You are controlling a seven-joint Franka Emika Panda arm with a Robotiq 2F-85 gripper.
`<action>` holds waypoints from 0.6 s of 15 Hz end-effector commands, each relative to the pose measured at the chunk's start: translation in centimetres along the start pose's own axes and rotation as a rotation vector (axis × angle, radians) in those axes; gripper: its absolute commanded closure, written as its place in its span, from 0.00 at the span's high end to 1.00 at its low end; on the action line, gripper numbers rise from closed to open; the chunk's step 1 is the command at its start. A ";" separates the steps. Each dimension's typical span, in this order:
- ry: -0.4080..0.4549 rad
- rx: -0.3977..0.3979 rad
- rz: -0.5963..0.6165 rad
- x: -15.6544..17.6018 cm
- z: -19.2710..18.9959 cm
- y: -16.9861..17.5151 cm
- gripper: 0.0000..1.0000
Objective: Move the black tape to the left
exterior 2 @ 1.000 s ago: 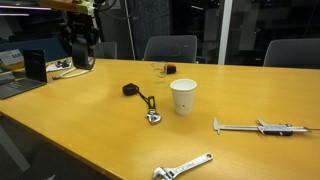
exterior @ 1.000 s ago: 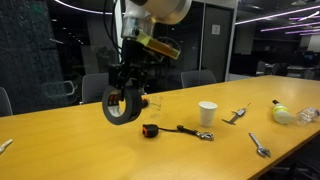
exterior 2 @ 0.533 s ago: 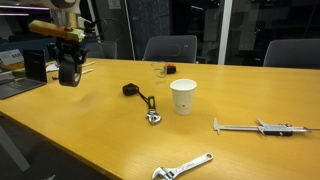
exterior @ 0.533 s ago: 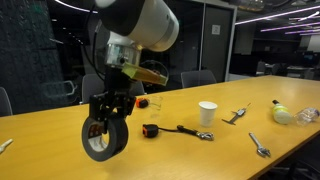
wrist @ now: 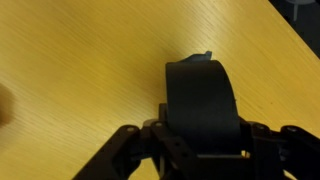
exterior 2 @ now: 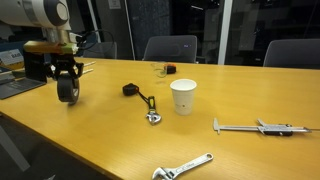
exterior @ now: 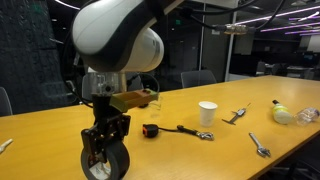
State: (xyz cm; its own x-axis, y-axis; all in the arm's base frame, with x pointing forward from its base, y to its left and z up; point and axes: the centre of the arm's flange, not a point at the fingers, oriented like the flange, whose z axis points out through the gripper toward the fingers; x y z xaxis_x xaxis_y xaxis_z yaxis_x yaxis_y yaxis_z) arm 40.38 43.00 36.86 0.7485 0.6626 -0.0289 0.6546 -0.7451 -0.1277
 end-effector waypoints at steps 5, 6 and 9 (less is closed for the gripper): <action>0.031 -0.074 0.030 1.5 -0.7 -1.9 0.28; 0.033 -0.078 0.032 1.4 -0.8 -1.9 0.28; 0.033 -0.073 0.041 1.5 -0.9 -1.9 0.38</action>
State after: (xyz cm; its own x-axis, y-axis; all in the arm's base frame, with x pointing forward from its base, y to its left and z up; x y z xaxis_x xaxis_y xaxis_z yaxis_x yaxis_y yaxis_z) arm 39.95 44.34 36.64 0.7651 0.6435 -0.0246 0.6412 -0.7647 -0.0641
